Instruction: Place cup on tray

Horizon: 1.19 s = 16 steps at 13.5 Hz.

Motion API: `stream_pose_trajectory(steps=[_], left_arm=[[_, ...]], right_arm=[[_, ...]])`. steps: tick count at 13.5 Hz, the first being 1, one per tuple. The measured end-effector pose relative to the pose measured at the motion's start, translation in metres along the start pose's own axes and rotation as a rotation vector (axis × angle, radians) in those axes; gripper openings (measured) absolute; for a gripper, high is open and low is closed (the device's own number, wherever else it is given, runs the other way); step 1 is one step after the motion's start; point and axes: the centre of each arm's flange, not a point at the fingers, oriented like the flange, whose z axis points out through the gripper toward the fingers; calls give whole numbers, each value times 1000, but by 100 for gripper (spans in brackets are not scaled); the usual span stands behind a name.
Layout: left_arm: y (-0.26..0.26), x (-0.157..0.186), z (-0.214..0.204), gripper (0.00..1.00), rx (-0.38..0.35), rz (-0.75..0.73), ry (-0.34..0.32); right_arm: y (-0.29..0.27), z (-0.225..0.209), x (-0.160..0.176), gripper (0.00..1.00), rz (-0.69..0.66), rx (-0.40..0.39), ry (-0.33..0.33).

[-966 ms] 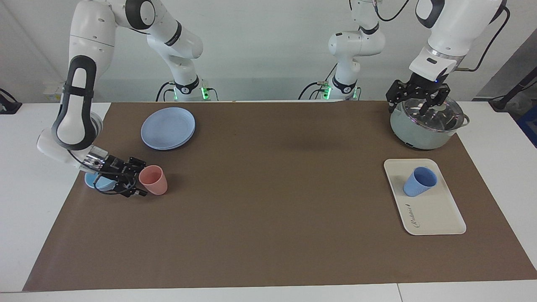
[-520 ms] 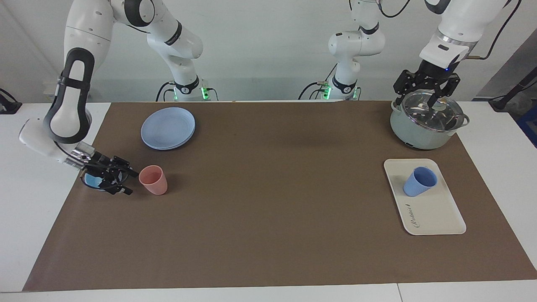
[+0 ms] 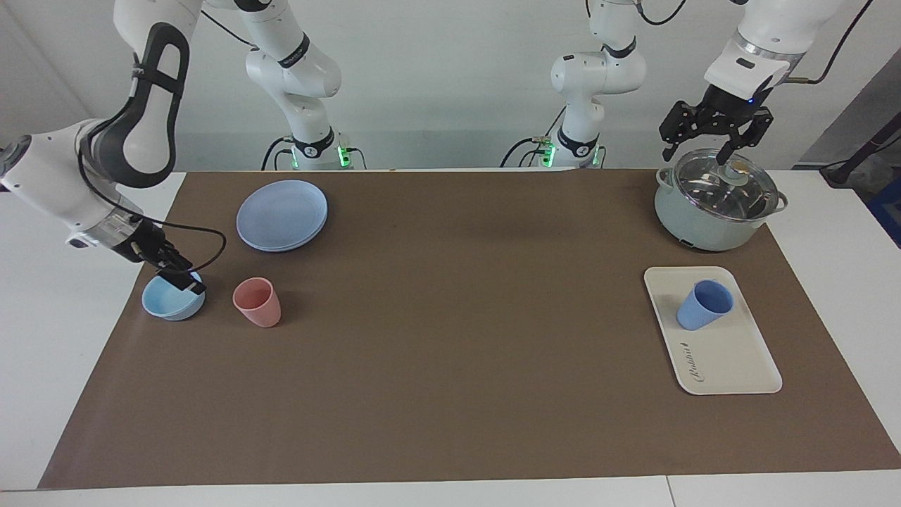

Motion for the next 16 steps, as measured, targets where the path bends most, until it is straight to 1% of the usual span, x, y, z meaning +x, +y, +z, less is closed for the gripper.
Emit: stream_pose_trajectory(steps=[2, 4, 5, 8, 9, 10, 12, 14, 16], left_arm=[[-3, 1, 6, 100, 0, -6, -3], [-6, 1, 8, 100, -1, -10, -6], [-6, 0, 7, 100, 0, -12, -6], [-7, 0, 7, 100, 0, -16, -5], [-8, 0, 7, 100, 0, -17, -5], [-8, 0, 7, 100, 0, -17, -5], [-8, 0, 7, 100, 0, -17, -5], [-8, 0, 7, 100, 0, -18, -5], [-8, 0, 7, 100, 0, -18, -5]], right_arm=[[-31, -11, -32, 100, -109, -69, -4], [-63, -25, -68, 100, -240, -99, 0], [-79, -32, -86, 100, -303, -113, 13], [-122, -59, -132, 100, -434, -103, 73], [-133, -73, -140, 100, -465, -96, 101], [-140, -87, -145, 100, -506, -110, 131], [-153, -105, -156, 100, -578, -176, 177], [-164, -120, -162, 100, -603, -202, 198], [-167, -137, -161, 100, -603, -209, 197]])
